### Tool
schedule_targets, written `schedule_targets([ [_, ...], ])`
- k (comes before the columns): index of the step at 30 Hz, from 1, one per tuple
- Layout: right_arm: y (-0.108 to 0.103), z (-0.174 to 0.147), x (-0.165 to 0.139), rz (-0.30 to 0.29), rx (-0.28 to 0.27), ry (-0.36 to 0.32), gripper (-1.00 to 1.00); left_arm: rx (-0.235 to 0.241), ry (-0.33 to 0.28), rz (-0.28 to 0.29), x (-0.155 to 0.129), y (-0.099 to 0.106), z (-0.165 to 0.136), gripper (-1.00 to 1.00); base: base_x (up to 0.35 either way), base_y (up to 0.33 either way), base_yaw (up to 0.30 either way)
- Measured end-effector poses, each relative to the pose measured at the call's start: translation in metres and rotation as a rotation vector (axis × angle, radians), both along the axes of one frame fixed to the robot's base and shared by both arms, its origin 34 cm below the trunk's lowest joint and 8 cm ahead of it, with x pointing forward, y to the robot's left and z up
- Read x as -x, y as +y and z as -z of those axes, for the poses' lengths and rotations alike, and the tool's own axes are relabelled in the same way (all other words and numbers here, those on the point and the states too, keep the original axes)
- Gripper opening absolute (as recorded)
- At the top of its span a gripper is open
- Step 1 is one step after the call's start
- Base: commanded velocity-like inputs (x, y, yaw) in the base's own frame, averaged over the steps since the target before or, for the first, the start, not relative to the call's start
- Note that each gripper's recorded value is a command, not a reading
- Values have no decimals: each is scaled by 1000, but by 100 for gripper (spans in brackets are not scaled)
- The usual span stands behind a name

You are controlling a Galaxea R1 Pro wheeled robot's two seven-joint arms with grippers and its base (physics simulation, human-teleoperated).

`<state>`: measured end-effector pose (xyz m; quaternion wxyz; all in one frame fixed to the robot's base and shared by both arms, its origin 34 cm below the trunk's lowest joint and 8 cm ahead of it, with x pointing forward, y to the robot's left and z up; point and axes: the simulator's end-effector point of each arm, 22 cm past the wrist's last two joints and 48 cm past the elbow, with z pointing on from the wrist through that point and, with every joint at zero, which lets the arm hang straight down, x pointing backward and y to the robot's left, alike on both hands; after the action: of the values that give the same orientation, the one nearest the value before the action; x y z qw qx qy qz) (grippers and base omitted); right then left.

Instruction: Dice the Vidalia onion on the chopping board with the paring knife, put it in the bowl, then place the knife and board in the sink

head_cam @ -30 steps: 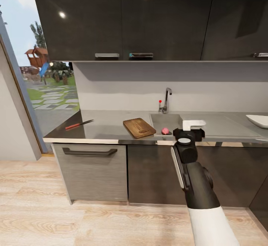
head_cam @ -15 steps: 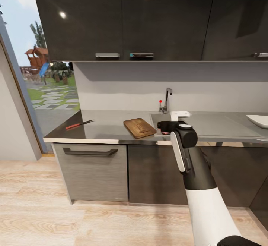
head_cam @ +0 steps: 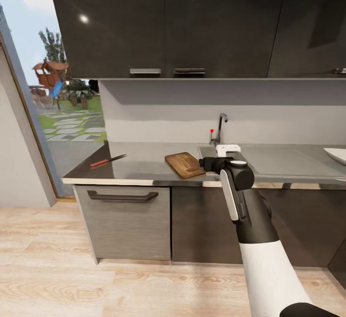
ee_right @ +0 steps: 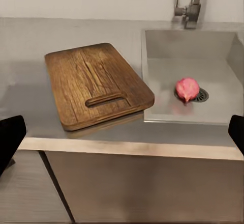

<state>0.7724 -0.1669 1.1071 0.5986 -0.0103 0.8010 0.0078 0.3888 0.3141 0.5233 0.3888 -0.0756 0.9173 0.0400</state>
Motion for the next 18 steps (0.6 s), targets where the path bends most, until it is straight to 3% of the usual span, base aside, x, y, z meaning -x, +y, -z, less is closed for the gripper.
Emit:
schedule_targets([
  [9,-39,30,-7,78,-75,73,100,0,-1,1,0,0,0,100,150,130,0],
  [18,-52,39,-8,103,-104,90,100,1,-1,1,0,-1,0,100,217,31,0],
])
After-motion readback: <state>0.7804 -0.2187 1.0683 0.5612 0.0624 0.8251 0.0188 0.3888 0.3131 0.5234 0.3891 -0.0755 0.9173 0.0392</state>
